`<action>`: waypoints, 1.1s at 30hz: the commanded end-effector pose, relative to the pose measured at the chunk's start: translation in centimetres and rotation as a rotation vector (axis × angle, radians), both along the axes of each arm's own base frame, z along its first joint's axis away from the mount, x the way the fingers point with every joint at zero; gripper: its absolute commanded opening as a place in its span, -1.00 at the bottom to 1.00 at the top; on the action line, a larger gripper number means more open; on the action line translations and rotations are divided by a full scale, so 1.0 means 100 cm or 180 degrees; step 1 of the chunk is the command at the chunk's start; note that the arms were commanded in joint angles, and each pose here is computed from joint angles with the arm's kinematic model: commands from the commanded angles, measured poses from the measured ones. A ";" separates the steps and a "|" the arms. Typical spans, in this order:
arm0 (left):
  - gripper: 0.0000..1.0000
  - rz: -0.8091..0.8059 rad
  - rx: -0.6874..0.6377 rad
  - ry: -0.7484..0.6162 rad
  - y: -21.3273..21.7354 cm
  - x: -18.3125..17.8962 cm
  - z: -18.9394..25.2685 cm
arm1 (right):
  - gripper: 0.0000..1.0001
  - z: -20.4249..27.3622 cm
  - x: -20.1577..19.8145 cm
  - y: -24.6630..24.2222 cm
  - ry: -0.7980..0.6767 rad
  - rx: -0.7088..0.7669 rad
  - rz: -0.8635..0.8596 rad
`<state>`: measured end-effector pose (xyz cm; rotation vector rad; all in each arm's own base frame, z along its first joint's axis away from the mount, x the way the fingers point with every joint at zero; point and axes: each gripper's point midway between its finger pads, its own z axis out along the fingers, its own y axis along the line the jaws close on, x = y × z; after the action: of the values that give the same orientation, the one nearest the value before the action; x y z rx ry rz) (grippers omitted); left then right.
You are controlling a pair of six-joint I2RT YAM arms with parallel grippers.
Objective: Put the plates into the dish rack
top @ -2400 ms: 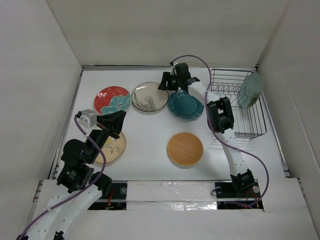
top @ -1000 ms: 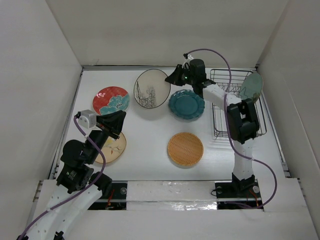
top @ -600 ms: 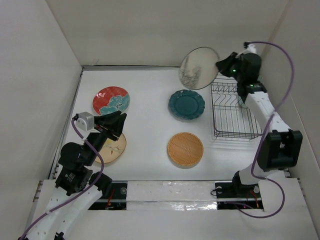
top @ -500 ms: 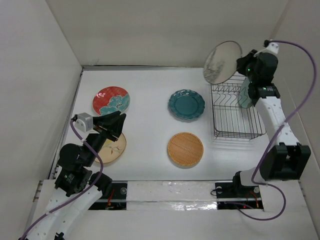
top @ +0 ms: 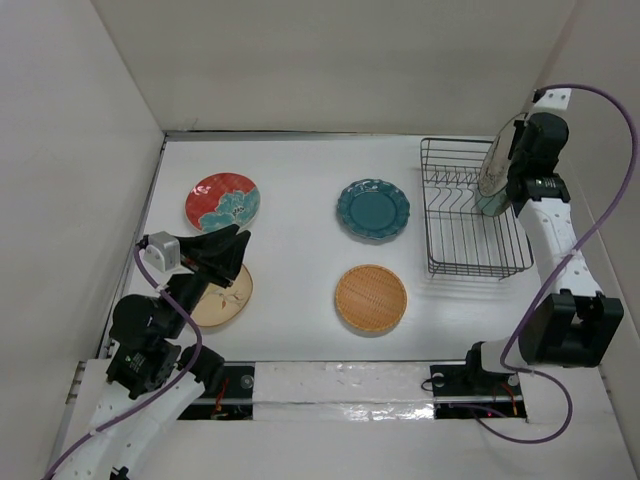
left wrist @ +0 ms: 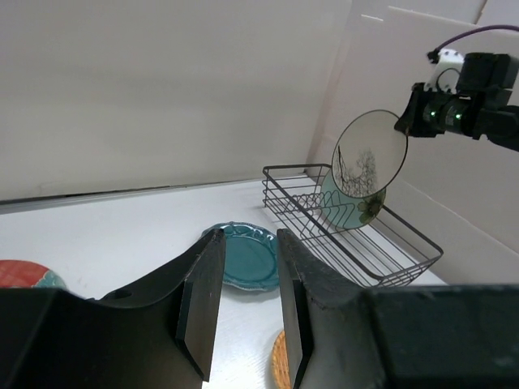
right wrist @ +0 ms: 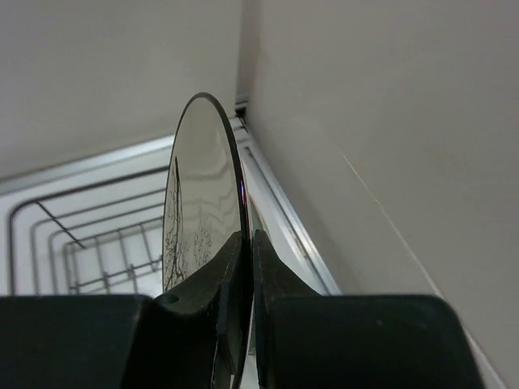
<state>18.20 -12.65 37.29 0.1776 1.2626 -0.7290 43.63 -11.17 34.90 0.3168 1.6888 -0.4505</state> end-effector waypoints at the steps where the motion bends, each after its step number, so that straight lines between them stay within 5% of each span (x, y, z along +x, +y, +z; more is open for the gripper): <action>1: -0.42 -0.0084 -0.0127 -0.0191 0.000 -0.009 0.015 | -1.00 0.057 0.003 -0.021 -0.0483 -0.0473 -0.0170; 16: -0.42 -0.0097 -0.0115 -0.0193 -0.001 -0.010 0.015 | -1.00 0.017 0.038 -0.032 -0.0049 -0.0617 0.0275; 26: -0.42 -0.0099 -0.0104 -0.0166 -0.002 -0.008 0.013 | -1.00 0.057 0.035 -0.032 -0.0291 -0.0662 0.0291; 33: -0.42 -0.0104 -0.0103 -0.0166 -0.003 -0.008 0.013 | -1.00 0.020 0.041 -0.034 -0.0058 -0.0627 0.0368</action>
<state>17.70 -12.73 37.57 0.1864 1.2479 -0.7438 46.93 -14.43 31.95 0.0943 1.7906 -0.5091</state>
